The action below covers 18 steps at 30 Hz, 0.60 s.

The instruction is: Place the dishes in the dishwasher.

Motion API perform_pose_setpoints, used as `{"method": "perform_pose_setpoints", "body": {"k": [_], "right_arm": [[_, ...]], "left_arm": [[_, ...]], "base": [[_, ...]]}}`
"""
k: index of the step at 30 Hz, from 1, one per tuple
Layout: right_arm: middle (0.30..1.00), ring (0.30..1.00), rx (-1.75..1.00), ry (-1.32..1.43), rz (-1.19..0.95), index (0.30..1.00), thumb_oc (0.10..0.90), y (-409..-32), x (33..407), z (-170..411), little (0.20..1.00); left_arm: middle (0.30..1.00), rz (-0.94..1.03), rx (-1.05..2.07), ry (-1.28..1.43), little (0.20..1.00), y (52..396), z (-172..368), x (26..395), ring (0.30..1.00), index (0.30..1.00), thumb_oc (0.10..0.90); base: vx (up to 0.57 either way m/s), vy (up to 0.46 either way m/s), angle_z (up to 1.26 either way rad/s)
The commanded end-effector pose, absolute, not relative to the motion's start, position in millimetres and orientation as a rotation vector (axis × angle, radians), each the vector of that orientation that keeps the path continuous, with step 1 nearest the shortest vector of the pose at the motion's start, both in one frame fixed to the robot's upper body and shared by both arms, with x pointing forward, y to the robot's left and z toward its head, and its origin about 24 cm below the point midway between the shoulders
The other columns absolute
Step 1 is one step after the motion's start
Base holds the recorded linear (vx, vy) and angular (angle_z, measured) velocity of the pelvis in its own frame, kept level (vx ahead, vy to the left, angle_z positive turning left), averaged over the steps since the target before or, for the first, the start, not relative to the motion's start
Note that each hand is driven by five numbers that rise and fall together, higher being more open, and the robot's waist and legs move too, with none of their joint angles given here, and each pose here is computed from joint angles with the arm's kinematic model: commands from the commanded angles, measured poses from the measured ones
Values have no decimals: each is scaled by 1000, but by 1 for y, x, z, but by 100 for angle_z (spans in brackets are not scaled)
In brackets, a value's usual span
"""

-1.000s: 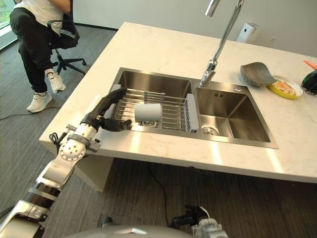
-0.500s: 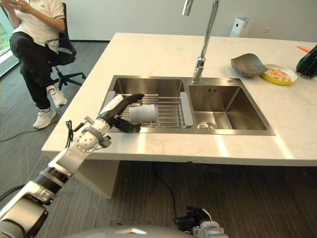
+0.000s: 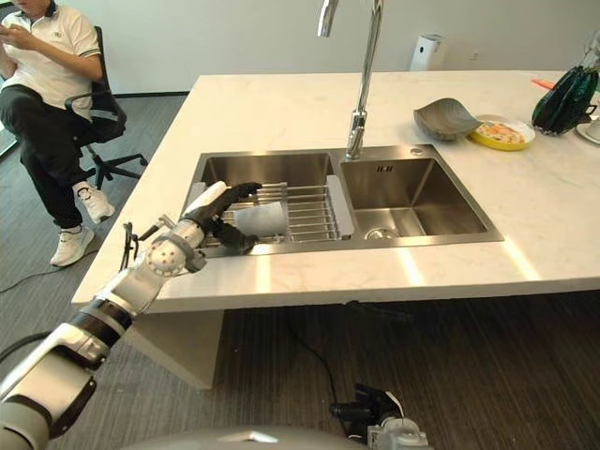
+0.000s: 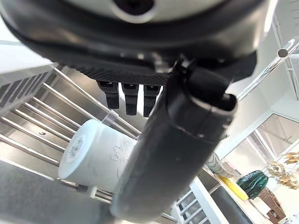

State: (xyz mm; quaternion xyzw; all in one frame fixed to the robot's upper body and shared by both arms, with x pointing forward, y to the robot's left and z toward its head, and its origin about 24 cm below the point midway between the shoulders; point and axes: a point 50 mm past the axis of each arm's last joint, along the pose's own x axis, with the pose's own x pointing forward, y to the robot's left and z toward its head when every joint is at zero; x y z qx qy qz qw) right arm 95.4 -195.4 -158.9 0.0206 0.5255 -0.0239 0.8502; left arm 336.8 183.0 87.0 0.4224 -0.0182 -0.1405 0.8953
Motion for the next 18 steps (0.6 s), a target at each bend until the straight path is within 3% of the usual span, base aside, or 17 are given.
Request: {"method": "perform_pose_setpoints", "body": {"k": [1,13,18], "right_arm": [[900,900,69,1113,-57,900,800,-202,82,-158,900],[900,900,69,1089,-68,900,800,-209,76,-154,900],[900,900,64,1103,-70,900,800,-201,96,-158,900]], "left_arm": [[900,-178,953,-300,900,179,172,371,900,900,800],[900,-138,1005,-225,900,195,166,376,900,900,800],[900,-190,1003,-162,900,183,148,380,900,900,800]], "base": [[0,19,-21],[6,9,-8],[35,18,-9]]}}
